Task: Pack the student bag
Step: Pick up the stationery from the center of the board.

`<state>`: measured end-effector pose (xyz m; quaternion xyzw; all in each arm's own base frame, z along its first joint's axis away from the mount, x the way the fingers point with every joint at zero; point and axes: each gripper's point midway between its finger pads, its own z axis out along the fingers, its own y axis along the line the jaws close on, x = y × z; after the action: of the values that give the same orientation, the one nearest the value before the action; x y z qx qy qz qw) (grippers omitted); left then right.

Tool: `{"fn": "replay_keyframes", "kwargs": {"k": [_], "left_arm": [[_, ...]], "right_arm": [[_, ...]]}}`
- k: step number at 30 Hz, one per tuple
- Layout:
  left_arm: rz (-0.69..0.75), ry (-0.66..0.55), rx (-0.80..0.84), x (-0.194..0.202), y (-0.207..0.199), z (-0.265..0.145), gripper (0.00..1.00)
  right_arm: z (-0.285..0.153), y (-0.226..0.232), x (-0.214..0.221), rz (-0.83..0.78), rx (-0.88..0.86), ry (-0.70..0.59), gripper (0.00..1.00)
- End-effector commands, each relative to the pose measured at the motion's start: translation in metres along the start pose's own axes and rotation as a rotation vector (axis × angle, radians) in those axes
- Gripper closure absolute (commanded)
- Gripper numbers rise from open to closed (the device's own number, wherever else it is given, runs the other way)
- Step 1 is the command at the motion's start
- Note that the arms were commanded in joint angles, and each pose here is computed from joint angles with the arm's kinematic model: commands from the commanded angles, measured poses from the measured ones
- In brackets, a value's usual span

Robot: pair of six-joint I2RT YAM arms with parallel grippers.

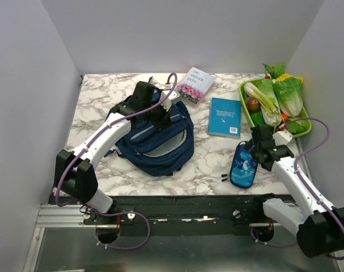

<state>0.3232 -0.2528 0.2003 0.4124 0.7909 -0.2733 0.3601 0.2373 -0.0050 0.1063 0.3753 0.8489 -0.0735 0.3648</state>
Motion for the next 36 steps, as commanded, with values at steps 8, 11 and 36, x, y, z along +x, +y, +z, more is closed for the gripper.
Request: {"fn": "replay_keyframes", "kwargs": {"k": [8,11,36], "left_arm": [[0.044,-0.055,0.038,-0.013,-0.009,-0.009,1.0],[0.042,-0.06,0.042,-0.014,-0.009,-0.009,1.0],[0.02,-0.033,0.073,-0.005,-0.014,-0.005,1.0]], "right_arm": [[0.032,-0.022,0.041,0.074,0.025,0.157,0.0],[0.036,-0.006,0.059,0.099,-0.048,0.234,0.0],[-0.011,0.044,0.143,0.098,-0.379,0.444,0.0]]}}
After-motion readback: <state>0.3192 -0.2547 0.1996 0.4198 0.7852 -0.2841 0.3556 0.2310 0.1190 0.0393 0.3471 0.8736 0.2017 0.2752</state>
